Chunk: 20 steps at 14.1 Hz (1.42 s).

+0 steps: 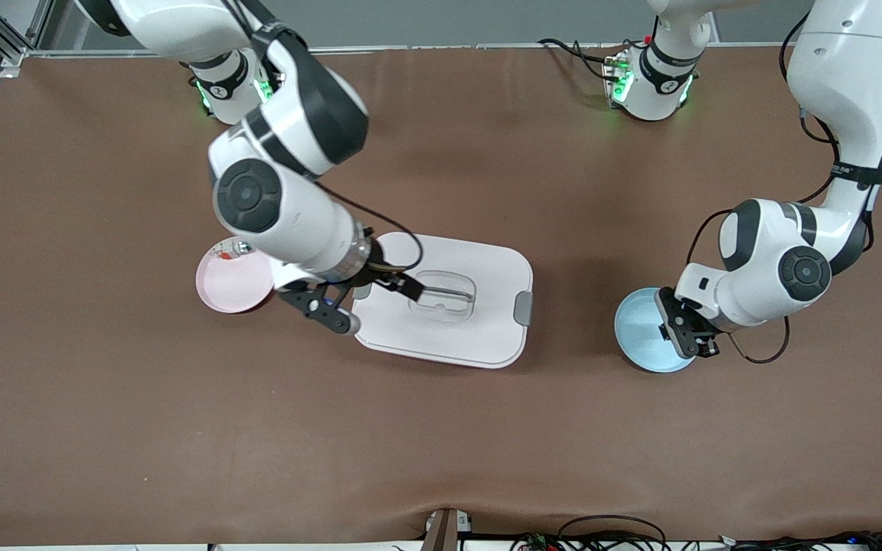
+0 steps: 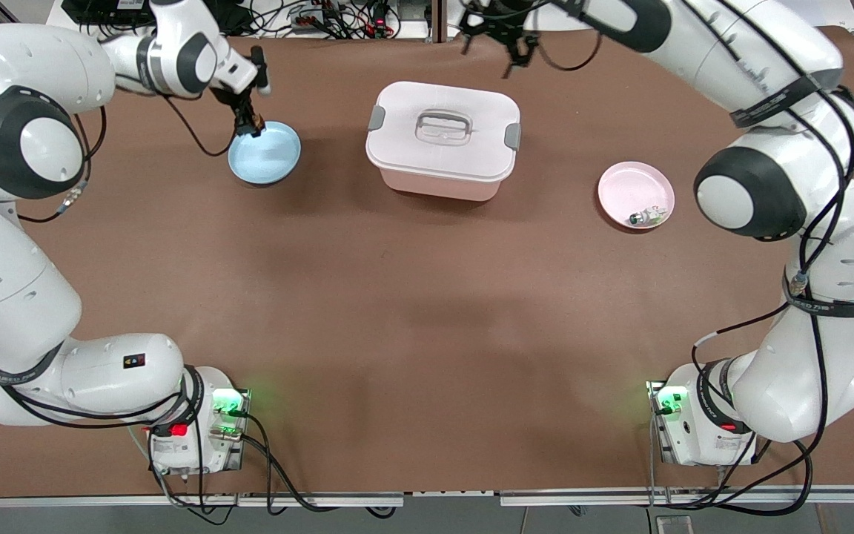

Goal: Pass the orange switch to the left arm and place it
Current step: 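Lower the switch onto the blue plate while the right gripper withdraws, then open the left gripper to release the switch on the blue plate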

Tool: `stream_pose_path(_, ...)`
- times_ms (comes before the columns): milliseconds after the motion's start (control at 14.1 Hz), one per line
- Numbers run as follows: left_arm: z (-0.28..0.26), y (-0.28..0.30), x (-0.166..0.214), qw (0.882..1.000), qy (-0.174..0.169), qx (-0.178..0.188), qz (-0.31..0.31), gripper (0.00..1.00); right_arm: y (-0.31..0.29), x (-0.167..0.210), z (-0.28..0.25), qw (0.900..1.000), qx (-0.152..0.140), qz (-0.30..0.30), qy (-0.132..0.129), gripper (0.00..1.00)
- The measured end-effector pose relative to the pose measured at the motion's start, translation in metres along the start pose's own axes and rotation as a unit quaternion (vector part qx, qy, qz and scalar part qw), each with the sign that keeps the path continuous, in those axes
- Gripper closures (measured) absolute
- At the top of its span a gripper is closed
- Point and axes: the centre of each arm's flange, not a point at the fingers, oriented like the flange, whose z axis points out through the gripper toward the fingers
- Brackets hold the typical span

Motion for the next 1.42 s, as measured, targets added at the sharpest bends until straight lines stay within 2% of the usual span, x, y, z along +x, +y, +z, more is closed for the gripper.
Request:
stream_pose_path(142,0.014,0.001,-0.005,0.999,0.003,-0.003,0.037,0.59,0.032,0.019,-0.013,0.998,-0.041,-0.047,-0.014,0.0)
stream_pose_path(356,0.025,0.001,0.007,0.995,0.0,0.012,0.095,0.59,0.082,0.045,-0.034,0.988,-0.1,-0.11,-0.034,0.0)
stream_pose_path(498,0.038,0.001,0.012,0.991,0.003,0.023,0.131,0.59,0.113,0.063,-0.046,0.981,-0.122,-0.141,-0.051,0.0)
stream_pose_path(854,0.066,0.005,0.012,0.986,0.008,0.012,0.168,0.59,0.206,0.11,-0.089,0.97,-0.129,-0.181,-0.096,0.0)
stream_pose_path(1210,0.065,0.005,0.012,0.985,0.007,0.012,0.172,0.59,0.261,0.117,-0.123,0.964,-0.142,-0.191,-0.12,0.0)
stream_pose_path(1281,0.066,0.006,0.011,0.985,0.007,0.011,0.171,0.54,0.27,0.118,-0.128,0.964,-0.142,-0.186,-0.127,0.0)
stream_pose_path(1423,0.064,0.004,0.009,0.986,0.008,0.014,0.164,0.35,0.289,0.119,-0.136,0.965,-0.141,-0.174,-0.139,0.0)
